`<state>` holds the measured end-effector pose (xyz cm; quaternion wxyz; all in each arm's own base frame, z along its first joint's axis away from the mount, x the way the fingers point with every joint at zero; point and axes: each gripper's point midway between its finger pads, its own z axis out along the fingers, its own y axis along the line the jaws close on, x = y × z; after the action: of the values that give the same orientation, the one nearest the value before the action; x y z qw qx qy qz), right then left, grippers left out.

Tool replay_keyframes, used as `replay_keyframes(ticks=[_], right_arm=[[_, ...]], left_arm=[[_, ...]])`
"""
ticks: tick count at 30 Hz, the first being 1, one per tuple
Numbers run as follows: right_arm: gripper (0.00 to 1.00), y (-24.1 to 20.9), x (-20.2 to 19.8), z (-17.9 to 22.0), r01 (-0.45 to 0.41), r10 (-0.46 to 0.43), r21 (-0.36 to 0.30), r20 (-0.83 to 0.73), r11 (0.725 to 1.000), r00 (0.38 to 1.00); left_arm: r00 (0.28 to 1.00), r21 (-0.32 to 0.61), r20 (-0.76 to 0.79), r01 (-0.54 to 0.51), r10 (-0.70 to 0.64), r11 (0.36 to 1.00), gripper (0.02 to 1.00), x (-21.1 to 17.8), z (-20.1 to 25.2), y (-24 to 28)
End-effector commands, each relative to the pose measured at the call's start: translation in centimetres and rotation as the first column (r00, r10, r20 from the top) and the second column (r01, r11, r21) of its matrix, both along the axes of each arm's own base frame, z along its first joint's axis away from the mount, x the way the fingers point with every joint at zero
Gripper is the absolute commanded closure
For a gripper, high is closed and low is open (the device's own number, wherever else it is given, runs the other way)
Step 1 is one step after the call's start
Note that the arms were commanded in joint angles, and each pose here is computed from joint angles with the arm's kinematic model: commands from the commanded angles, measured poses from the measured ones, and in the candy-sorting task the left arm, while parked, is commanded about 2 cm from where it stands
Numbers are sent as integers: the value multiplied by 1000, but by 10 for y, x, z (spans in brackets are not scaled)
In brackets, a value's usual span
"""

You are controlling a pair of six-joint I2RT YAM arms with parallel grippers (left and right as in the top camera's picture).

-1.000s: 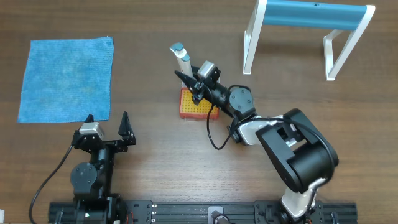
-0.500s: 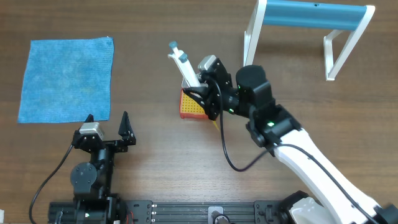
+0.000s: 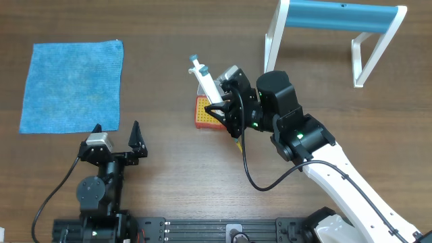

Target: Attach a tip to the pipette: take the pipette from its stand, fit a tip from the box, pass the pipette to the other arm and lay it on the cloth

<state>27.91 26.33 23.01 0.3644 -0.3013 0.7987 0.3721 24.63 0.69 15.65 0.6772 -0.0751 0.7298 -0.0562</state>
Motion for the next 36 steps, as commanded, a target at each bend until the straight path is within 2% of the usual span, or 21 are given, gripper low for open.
replay_keyframes(ticks=[1, 5, 10, 12, 13, 14, 16, 17, 18, 23, 25, 30, 34, 36], right_arm=[[917, 1, 2, 7, 5, -5, 20, -3, 1000, 1000], [917, 2, -1, 8, -8, 8, 31, -11, 999, 1000], [921, 3, 0, 9, 109, -85, 108, -204, 988, 975], [921, 3, 0, 9, 140, -105, 122, -255, 983, 961], [921, 3, 0, 9, 156, -115, 129, -280, 979, 953], [921, 3, 0, 9, 168, -122, 133, -299, 977, 947], [921, 3, 0, 9, 169, -123, 134, -301, 976, 946], [921, 3, 0, 9, 169, -123, 134, -301, 976, 946], [919, 3, 0, 10, 169, -122, 134, -301, 976, 946], [919, 5, -2, 10, 160, -113, 136, -303, 978, 946], [921, 7, -5, 11, 141, -91, 146, -309, 979, 947], [921, 14, -19, 17, 64, 2, 189, -328, 980, 945], [921, 16, -19, 22, 48, 19, 208, -312, 977, 950], [921, 17, -17, 26, 44, 22, 219, -292, 975, 956]], left_arm=[[1000, 8, -3, 1, -1, 1000, 20, 0, -1, 0], [1000, 8, -2, 1, -1, 1000, 23, 0, -1, 0], [1000, -2, 2, 11, -11, 1000, 23, 0, 0, -2], [994, -109, 31, 104, -101, 989, 20, -1, 7, -19], [984, -234, 51, 180, -173, 955, 23, -2, 12, -33], [966, -418, 61, 252, -249, 873, 23, -6, 14, -48], [925, -704, 42, 294, -377, 646, 20, -15, 12, -74], [898, -799, 19, 278, -441, 533, 23, -21, 7, -86], [872, -842, 16, 276, -489, 464, 23, -26, 7, -95], [864, -867, 17, 264, -503, 423, 23, -28, 9, -98], [898, -912, 17, 194, -439, 362, 23, -22, 10, -88], [916, -900, 161, 289, -366, 326, 20, -18, 47, -76], [934, -936, 141, 235, -329, 264, 20, -12, 44, -70], [930, -929, 167, 260, -328, 263, 23, -9, 51, -70]])
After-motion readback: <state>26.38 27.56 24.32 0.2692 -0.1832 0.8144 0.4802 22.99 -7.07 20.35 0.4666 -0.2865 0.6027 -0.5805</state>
